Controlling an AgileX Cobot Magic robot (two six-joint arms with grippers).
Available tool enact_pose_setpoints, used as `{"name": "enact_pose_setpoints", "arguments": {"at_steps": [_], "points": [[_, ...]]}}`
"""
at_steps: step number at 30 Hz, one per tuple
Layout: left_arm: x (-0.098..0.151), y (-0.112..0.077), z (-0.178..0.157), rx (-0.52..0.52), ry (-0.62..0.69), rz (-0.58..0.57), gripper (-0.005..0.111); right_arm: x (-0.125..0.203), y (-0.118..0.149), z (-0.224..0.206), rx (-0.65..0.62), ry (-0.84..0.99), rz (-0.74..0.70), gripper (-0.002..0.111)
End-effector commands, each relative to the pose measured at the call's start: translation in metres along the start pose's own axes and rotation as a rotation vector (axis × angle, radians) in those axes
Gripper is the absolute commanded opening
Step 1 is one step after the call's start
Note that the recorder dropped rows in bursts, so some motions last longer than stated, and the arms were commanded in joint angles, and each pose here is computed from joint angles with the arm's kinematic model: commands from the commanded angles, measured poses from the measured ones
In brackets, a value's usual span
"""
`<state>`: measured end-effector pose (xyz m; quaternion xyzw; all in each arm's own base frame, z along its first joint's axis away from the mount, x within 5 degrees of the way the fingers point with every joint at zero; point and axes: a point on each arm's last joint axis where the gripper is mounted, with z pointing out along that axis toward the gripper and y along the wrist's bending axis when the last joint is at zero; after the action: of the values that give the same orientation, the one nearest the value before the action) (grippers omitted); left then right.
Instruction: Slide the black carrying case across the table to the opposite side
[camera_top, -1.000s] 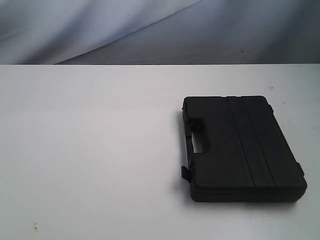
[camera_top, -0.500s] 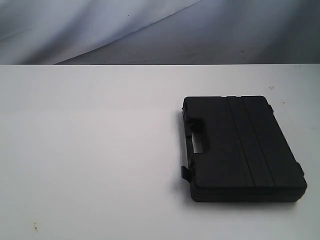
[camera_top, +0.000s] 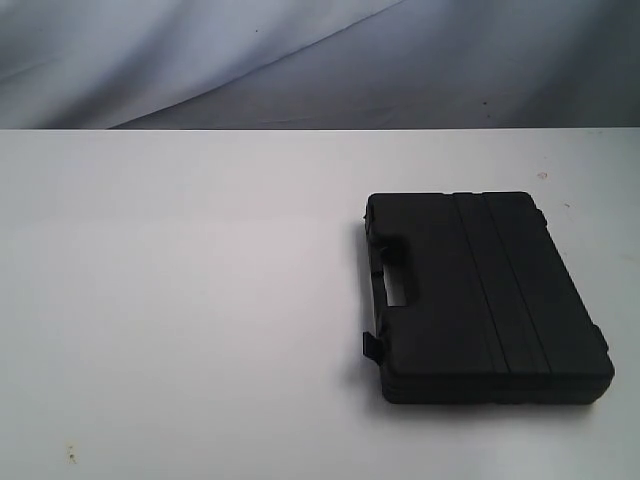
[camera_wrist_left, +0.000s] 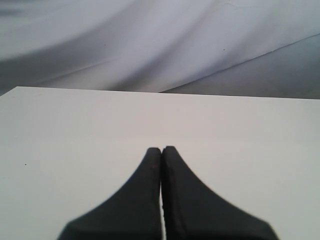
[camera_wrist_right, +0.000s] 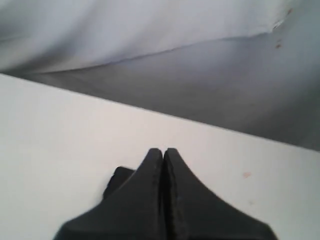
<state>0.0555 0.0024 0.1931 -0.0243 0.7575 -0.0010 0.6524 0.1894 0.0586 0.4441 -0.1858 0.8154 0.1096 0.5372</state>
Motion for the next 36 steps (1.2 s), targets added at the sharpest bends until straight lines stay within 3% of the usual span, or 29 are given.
{"name": "enact_pose_setpoints", "arguments": {"at_steps": [1, 4, 8, 16, 20, 36], "points": [[0.001, 0.000, 0.000, 0.005, -0.005, 0.000, 0.000, -0.008, 0.004, 0.034, -0.149, 0.187, 0.074, 0.000], [0.001, 0.000, 0.000, 0.005, -0.005, 0.003, 0.000, -0.006, 0.009, 0.057, -0.214, 0.290, 0.097, 0.000], [0.001, 0.000, 0.000, 0.005, -0.005, 0.003, 0.000, 0.011, 0.034, 0.099, -0.230, 0.453, 0.093, 0.000], [0.001, 0.000, 0.000, 0.005, -0.005, 0.000, 0.000, 0.078, 0.101, 0.190, -0.201, 0.816, -0.016, 0.000], [0.001, 0.000, 0.000, 0.005, -0.005, 0.003, 0.000, 0.107, 0.109, 0.220, -0.154, 0.931, 0.042, 0.000], [0.001, 0.000, 0.000, 0.005, -0.005, 0.000, 0.000, 0.140, 0.118, 0.267, -0.139, 0.910, 0.141, 0.000]]}}
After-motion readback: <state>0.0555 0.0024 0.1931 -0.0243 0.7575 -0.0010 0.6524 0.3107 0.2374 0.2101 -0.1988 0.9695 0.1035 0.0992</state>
